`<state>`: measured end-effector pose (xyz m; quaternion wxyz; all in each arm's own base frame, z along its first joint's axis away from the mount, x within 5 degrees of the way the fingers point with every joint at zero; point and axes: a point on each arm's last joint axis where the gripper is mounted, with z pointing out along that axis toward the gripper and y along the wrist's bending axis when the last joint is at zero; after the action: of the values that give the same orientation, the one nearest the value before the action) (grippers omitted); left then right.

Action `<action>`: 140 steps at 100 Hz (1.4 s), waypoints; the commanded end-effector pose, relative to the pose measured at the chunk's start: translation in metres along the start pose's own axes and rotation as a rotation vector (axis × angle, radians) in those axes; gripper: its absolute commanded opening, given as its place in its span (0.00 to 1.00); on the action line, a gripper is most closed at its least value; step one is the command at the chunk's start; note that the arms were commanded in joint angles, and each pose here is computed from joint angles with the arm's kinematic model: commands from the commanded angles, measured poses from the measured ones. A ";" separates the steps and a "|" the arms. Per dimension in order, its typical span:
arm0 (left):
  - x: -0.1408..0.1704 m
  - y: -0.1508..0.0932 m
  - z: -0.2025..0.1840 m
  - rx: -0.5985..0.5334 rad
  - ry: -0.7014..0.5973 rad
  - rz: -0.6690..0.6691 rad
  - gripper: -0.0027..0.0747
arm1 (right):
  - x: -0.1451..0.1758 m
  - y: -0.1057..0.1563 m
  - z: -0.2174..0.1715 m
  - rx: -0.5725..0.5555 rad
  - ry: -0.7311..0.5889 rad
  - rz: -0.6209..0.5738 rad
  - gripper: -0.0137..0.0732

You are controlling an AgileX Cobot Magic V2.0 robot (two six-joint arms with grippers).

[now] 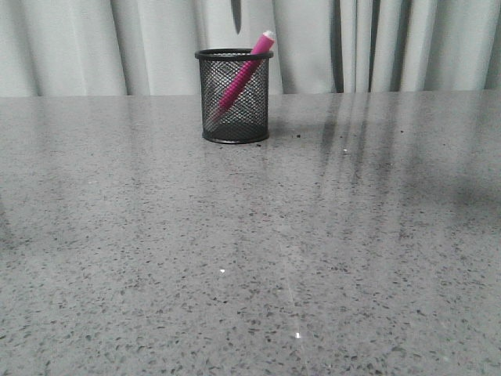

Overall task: Put pen and scissors into bin
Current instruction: 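Carry the scissors with the right gripper and insert them blades-down into the cup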

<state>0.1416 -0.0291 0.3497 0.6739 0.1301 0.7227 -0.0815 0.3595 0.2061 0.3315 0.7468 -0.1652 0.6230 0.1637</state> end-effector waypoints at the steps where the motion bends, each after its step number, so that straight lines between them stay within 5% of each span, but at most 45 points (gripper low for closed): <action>1: -0.011 0.002 -0.003 -0.025 -0.045 -0.027 0.01 | -0.036 -0.003 0.006 0.020 -0.191 0.000 0.07; 58: -0.011 0.002 -0.003 -0.025 -0.045 -0.027 0.01 | 0.033 0.002 0.025 0.004 0.007 -0.009 0.07; 106: -0.011 0.002 -0.003 -0.025 -0.045 -0.027 0.01 | 0.043 0.003 0.027 0.000 0.044 -0.009 0.07; 118: -0.011 0.002 -0.003 -0.025 -0.045 -0.027 0.01 | 0.043 0.003 0.027 0.000 0.044 -0.009 0.16; 140: -0.011 0.002 -0.003 -0.025 -0.045 -0.027 0.01 | 0.042 0.003 0.026 0.000 0.042 -0.009 0.48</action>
<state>0.1416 -0.0291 0.3497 0.6739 0.1301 0.7227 -0.0815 0.3934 0.2264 0.2536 0.6811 -0.1874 0.6922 0.1479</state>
